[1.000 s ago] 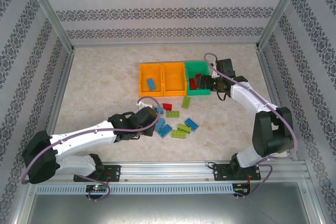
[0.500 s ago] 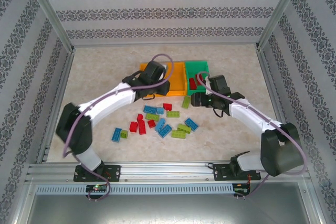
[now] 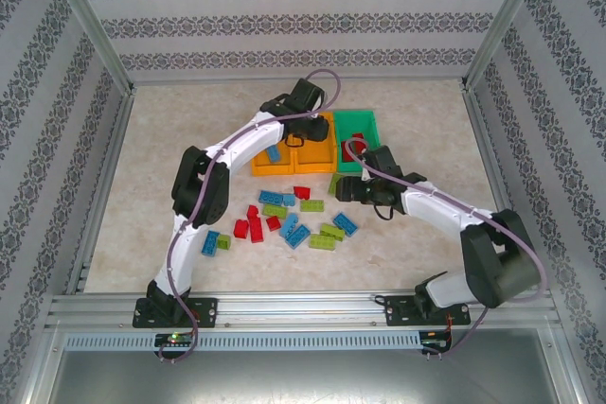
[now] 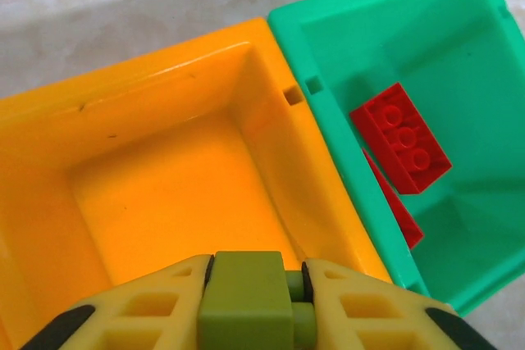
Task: Sort the legos into containers by color
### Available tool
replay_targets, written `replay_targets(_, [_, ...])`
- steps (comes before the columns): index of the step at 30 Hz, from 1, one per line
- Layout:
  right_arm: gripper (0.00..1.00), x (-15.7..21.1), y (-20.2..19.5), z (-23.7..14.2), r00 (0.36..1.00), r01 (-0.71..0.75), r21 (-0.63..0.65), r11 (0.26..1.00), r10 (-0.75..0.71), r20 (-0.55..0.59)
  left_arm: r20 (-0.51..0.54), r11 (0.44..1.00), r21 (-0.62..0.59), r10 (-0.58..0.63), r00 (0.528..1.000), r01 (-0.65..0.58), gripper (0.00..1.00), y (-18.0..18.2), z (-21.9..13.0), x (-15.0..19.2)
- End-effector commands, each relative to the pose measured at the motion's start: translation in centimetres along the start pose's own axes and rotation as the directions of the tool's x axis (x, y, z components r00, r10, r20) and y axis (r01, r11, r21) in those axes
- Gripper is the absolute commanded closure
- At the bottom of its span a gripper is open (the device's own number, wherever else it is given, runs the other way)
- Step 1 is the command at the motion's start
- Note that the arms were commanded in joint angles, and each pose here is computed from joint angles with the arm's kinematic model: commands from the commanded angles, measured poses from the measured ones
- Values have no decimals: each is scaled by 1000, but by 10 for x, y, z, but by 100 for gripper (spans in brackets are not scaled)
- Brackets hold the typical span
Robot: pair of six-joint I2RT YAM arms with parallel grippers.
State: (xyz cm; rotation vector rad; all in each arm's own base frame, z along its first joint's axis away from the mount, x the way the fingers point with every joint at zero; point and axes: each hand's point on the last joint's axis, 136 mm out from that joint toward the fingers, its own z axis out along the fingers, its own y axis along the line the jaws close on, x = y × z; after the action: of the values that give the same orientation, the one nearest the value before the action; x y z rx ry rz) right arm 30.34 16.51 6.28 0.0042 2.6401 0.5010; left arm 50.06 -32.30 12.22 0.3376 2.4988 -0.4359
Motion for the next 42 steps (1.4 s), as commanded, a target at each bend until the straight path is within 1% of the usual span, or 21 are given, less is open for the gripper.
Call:
replay_targets(1, [22,-14,16,7,999,-31,-2,1000,31,31,-32,997,-75,8,999,-10,61,15,1,4])
replay_targets(4, [22,-14,20,16,1000,-11,46,999,10,9,-46,996,-94,-2,999,-3,51,18,1,10])
replay_targets(6, [21,-16,20,22,1000,-15,56,998,15,5,-41,995,-97,-1,999,-3,46,18,-4,10])
replay_targets(9, [21,-18,20,31,1000,-28,73,997,28,-3,5,996,-94,-4,1000,5,37,15,-23,5])
replay_targets(14, [22,-19,20,45,999,-25,111,994,29,-30,126,996,-74,-46,991,56,24,14,-66,-3])
replay_targets(18, [22,-18,23,56,998,-15,119,993,22,-55,184,991,-103,-62,981,82,16,26,-96,3])
replay_targets(21, [22,-16,21,61,997,-2,151,989,13,-75,185,990,-105,-73,980,93,12,31,-107,12])
replay_targets(23, [25,-14,17,64,996,4,176,984,12,-89,181,989,-108,-80,980,100,11,34,-111,19])
replay_targets(26, [32,-9,7,66,994,22,223,975,3,-110,182,987,-114,-90,979,112,10,39,-117,28])
replay_targets(31, [56,-6,-9,68,990,71,295,953,-30,-141,186,983,-131,-104,977,129,9,50,-129,44])
replay_targets(35, [71,-3,-16,68,986,89,312,946,-41,-159,193,977,-158,-111,975,142,9,60,-141,58])
replay_targets(37, [75,-2,-15,66,986,97,307,947,-49,-161,203,974,-168,-120,972,155,8,66,-147,65])
replay_targets(42, [78,-1,-7,50,987,111,267,957,-74,-143,211,963,-209,-128,969,172,6,82,-160,84])
